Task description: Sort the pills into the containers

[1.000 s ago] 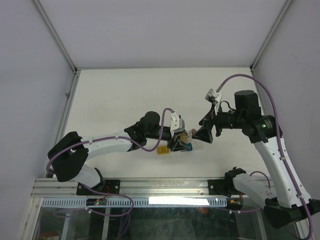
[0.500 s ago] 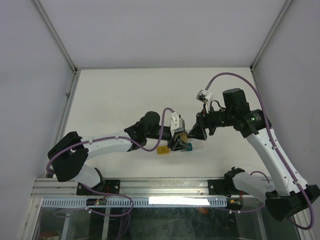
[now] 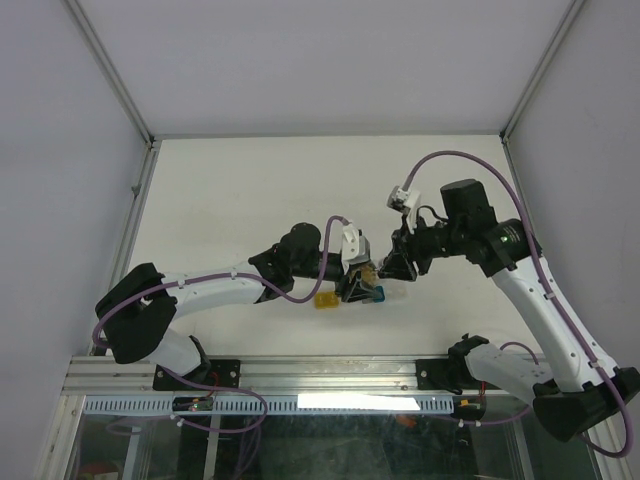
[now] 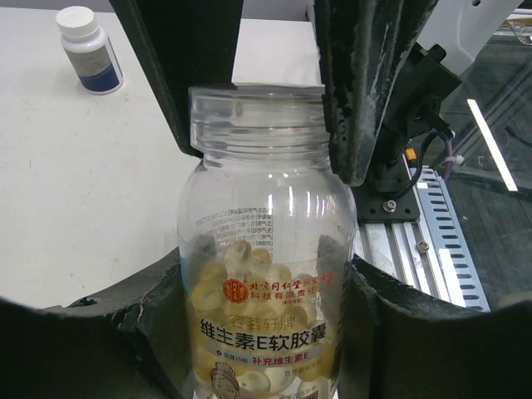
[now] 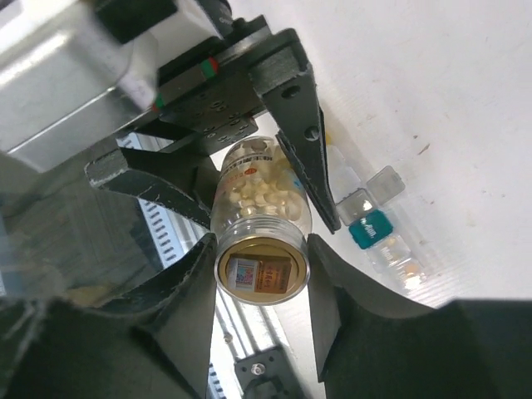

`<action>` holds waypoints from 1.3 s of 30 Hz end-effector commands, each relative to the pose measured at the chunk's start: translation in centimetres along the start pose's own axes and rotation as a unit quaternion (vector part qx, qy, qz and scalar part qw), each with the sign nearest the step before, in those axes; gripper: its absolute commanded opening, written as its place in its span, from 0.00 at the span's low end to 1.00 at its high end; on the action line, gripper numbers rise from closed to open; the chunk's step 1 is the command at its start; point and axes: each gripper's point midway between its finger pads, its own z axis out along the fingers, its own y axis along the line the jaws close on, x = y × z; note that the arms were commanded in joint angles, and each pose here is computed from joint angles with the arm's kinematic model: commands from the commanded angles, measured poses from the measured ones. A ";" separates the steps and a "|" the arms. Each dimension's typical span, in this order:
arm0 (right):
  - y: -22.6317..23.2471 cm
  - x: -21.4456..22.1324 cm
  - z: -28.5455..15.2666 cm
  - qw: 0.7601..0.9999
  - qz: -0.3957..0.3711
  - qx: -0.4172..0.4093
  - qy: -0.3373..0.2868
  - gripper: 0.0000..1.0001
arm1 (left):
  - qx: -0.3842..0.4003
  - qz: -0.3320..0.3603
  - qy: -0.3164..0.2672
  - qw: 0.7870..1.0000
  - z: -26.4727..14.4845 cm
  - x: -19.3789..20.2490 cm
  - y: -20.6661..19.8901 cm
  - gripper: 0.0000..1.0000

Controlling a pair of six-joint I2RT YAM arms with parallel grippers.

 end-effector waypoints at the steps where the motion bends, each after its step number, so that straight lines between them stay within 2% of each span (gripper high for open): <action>1: 1.1 -2.2 -1.8 0.986 -0.162 -0.015 -0.026 0.16 | 0.026 0.022 -0.034 0.999 0.1 -3.3 -0.4 0.00; 3: 1.9 -2.3 -2.3 0.954 -0.296 -0.046 -0.035 0.16 | 0.047 0.018 -0.028 0.998 0.2 -3.1 -1.0 0.00; 5: 2.7 -1.8 -2.6 0.889 -0.449 -0.075 -0.048 0.16 | 0.066 0.013 -0.022 0.997 0.4 -2.9 -1.5 0.00; 7: 2.7 -1.9 -2.5 0.830 -0.549 -0.087 -0.049 0.18 | 0.078 0.007 -0.018 0.997 0.5 -2.7 -1.8 0.00; 8: 2.4 -2.4 -2.4 0.820 -0.563 -0.092 -0.047 0.19 | 0.080 0.004 -0.015 0.997 0.6 -2.6 -1.8 0.00; 11: 1.9 -3.9 -1.8 0.811 -0.574 -0.097 -0.052 0.23 | 0.078 0.003 -0.013 0.997 0.6 -2.5 -1.8 0.00; 13: 1.6 -4.3 -1.6 0.809 -0.578 -0.090 -0.059 0.36 | 0.074 0.006 -0.015 0.997 0.4 -2.7 -1.8 0.00; 15: 1.7 -4.1 -1.7 0.812 -0.574 -0.085 -0.062 0.55 | 0.070 0.009 -0.015 0.997 0.1 -2.7 -1.8 0.00; 18: 2.1 -3.8 -2.0 0.832 -0.544 -0.085 -0.061 0.75 | 0.068 0.009 -0.015 0.998 0.0 -2.5 -1.7 0.00; 22: 2.3 -4.5 -2.9 0.871 -0.484 -0.060 -0.063 0.90 | 0.066 0.007 -0.014 0.998 0.0 -2.4 -1.6 0.00; 26: 3.0 -4.8 -4.4 0.915 -0.397 -0.024 -0.071 0.94 | 0.054 0.007 -0.019 0.998 -0.2 -2.4 -1.4 0.00; 30: 2.6 -5.7 -5.1 0.970 -0.208 0.040 -0.115 0.99 | 0.033 0.011 -0.031 0.999 -0.7 -2.7 -1.1 0.00; 34: 2.2 -3.8 -3.5 0.992 -0.072 0.019 -0.098 0.98 | 0.023 0.013 -0.037 0.999 -0.7 -2.9 -0.8 0.00; 39: 0.3 -2.4 -1.6 0.998 -0.015 0.020 -0.055 0.93 | 0.023 0.014 -0.042 0.999 -0.6 -3.3 -0.7 0.00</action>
